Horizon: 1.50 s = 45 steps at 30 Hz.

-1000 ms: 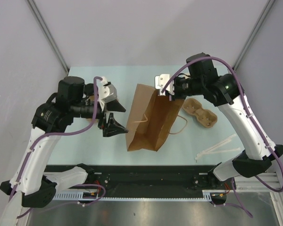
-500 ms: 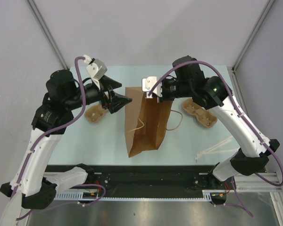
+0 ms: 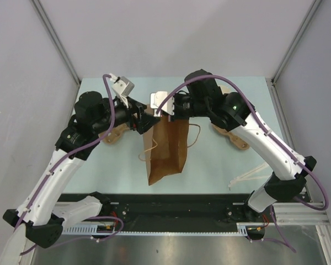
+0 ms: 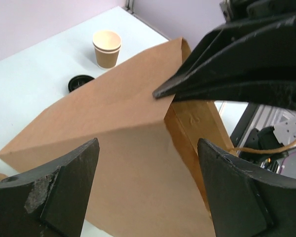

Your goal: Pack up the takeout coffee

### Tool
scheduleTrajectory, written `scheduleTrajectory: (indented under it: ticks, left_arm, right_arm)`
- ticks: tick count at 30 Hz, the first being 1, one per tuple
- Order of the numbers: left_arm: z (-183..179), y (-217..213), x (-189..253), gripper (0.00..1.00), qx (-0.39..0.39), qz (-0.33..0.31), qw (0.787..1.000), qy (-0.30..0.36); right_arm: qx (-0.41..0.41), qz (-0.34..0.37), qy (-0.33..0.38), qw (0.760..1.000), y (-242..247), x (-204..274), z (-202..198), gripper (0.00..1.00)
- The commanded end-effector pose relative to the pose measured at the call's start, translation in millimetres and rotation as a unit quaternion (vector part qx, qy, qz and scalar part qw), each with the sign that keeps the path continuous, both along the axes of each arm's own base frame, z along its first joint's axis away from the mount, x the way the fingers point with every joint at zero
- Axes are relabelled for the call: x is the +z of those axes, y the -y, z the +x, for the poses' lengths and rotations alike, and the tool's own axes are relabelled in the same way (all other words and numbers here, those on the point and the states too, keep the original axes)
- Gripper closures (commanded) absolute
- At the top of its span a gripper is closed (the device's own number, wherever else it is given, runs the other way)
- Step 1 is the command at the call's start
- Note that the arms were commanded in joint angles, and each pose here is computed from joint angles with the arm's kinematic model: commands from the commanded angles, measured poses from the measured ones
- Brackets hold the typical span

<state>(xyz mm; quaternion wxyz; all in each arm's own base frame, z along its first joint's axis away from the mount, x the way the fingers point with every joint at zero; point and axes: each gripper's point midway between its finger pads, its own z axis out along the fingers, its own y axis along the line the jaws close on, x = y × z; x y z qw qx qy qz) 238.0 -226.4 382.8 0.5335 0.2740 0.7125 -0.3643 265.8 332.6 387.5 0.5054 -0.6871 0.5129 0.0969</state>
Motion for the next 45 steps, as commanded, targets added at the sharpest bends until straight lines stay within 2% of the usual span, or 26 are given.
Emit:
scheduleTrajectory:
  ticks: [1,4,8,10,11,12,13,14,15,16,17,20,23,28,31,32,34,35,36,38,39,42,43,45]
  left_arm:
    - [0.6,1.4,20.5,0.14,0.011,-0.033,0.999,0.025]
    - [3.0,-1.6,11.4,0.17,0.027,-0.026,0.999,0.012]
    - [5.5,-10.0,-1.5,0.28,0.052,-0.01,0.999,0.001]
    - [1.8,-11.7,3.1,0.37,0.051,-0.016,0.999,0.011]
    - [3.1,-14.3,0.5,0.48,0.059,-0.014,0.998,0.009]
    - [3.6,-16.5,-1.4,0.55,0.067,-0.014,0.998,0.002]
    - [3.5,-18.7,-3.8,0.67,0.074,-0.011,0.997,-0.003]
    - [5.7,-21.7,-6.4,0.71,0.085,-0.007,0.996,-0.007]
    - [5.6,-23.4,-7.3,0.76,0.09,-0.007,0.996,-0.01]
    - [6.0,-24.8,-8.7,0.86,0.094,-0.006,0.995,-0.013]
    - [6.1,-25.8,-8.5,0.89,0.098,-0.007,0.995,-0.013]
    - [4.6,-26.6,-9.2,0.96,0.098,-0.007,0.995,-0.015]
    - [4.5,-26.7,-6.4,1.0,0.096,-0.007,0.995,-0.008]
    - [6.4,-26.2,-7.7,1.0,0.101,-0.011,0.995,-0.017]
    - [6.0,-26.1,-11.0,1.0,0.104,-0.017,0.994,-0.024]
    - [5.4,-26.8,-11.3,1.0,0.106,-0.021,0.994,-0.027]
    - [1.2,-22.6,-12.6,0.91,0.089,-0.026,0.995,-0.033]
    - [-2.6,-20.3,-9.8,0.82,0.077,-0.032,0.996,-0.03]
    - [-4.9,-17.1,-3.5,0.65,0.063,-0.039,0.997,-0.018]
    - [-12.3,-11.8,5.3,0.48,0.031,-0.039,0.999,0.005]
    - [-13.2,-13.6,15.3,0.36,0.028,-0.036,0.999,0.017]
    - [-9.4,-19.4,40.4,0.18,0.011,-0.032,0.998,0.046]
    - [-0.3,-33.5,45.9,0.14,0.029,-0.035,0.998,0.047]
    - [-3.3,-40.8,62.6,0.06,0.007,-0.041,0.997,0.065]
  right_arm:
    - [-0.02,0.036,0.027,0.999,-14.1,27.0,6.1,0.94]
    - [-0.027,0.038,0.024,0.999,-21.7,28.3,8.1,0.95]
    - [-0.021,0.044,0.01,0.999,-28.6,30.3,2.4,0.94]
    - [-0.019,0.041,0.008,0.999,-28.9,28.6,0.3,0.93]
    - [-0.018,0.039,0.006,0.999,-27.9,27.6,-0.7,0.91]
    - [-0.015,0.037,0.004,0.999,-27.9,26.3,-2.0,0.86]
    - [-0.014,0.037,0.003,0.999,-26.4,27.2,-3.3,0.82]
    - [-0.012,0.036,0.0,0.999,-24.6,26.5,-4.4,0.68]
    - [-0.01,0.036,-0.001,0.999,-23.6,27.1,-5.3,0.59]
    - [-0.012,0.037,-0.002,0.999,-21.4,27.8,-5.3,0.51]
    - [-0.017,0.036,-0.005,0.999,-17.2,27.6,-3.5,0.4]
    - [-0.032,0.047,-0.021,0.998,-5.3,29.2,4.3,0.29]
    - [-0.044,0.053,-0.029,0.997,1.5,27.6,12.8,0.24]
    - [-0.055,0.051,-0.049,0.996,9.0,20.6,19.0,0.28]
    - [-0.054,0.044,-0.057,0.996,9.2,13.8,17.1,0.54]
    - [-0.053,0.04,-0.056,0.996,10.0,12.1,16.5,0.78]
    - [-0.055,0.037,-0.046,0.997,12.1,13.3,19.7,0.98]
    - [-0.054,0.04,-0.042,0.997,13.7,17.4,20.3,1.0]
    - [-0.053,0.043,-0.038,0.997,15.8,20.6,20.4,1.0]
    - [-0.042,0.047,-0.029,0.998,21.1,28.1,21.2,1.0]
    - [-0.034,0.043,-0.021,0.998,25.5,31.4,18.3,1.0]
    - [-0.021,0.035,-0.023,0.999,35.5,31.3,12.2,1.0]
    - [-0.008,0.034,-0.023,0.999,36.2,32.4,8.1,1.0]
    - [-0.006,0.033,-0.029,0.999,42.8,32.2,6.5,1.0]
